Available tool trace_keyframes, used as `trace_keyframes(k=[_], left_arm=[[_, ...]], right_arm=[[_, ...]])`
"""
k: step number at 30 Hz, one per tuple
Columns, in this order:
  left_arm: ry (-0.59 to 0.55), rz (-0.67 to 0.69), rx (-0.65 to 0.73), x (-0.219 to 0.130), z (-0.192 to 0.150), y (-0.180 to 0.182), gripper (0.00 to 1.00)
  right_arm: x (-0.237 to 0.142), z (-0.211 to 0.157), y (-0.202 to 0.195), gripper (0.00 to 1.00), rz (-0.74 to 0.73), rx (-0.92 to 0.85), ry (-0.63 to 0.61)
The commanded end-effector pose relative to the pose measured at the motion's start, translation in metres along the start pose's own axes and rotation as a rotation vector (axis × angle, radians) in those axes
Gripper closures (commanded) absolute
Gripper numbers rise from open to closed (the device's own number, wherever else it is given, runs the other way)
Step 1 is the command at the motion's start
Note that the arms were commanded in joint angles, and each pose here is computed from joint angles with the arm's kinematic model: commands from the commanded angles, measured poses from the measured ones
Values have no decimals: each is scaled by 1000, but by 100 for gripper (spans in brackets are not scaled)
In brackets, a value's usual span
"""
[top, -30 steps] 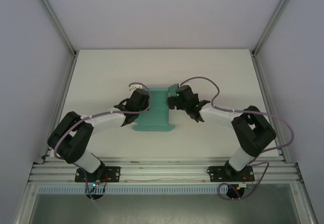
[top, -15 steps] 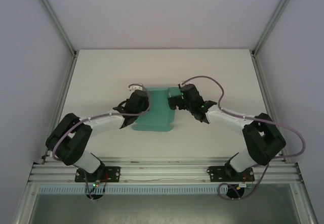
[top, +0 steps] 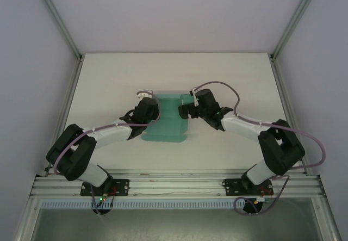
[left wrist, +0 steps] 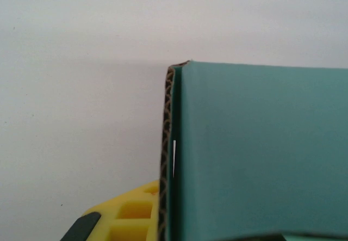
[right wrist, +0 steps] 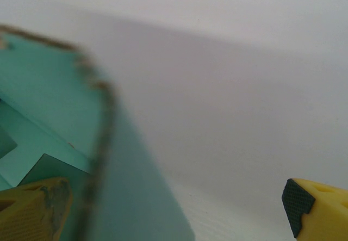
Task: Assemble paper box
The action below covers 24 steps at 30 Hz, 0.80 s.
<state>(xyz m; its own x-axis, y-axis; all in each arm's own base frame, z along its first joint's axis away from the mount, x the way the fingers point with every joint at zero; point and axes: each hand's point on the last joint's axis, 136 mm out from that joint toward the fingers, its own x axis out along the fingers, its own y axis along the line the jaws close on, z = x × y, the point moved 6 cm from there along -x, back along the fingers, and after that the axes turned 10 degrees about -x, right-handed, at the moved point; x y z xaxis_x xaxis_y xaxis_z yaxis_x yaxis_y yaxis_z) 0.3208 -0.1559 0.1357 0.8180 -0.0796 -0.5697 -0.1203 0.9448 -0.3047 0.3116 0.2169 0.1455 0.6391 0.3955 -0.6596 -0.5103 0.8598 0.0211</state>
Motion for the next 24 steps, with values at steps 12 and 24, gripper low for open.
trace_keyframes(k=[12,24], left_arm=[[-21,3,-2,0,3,-2,100],[-24,-42,-7,-4,14,-4,100]], right_arm=[[-68,-11,-2,0,29,-57,-70],[-110,2,-63,19,336,51,-174]])
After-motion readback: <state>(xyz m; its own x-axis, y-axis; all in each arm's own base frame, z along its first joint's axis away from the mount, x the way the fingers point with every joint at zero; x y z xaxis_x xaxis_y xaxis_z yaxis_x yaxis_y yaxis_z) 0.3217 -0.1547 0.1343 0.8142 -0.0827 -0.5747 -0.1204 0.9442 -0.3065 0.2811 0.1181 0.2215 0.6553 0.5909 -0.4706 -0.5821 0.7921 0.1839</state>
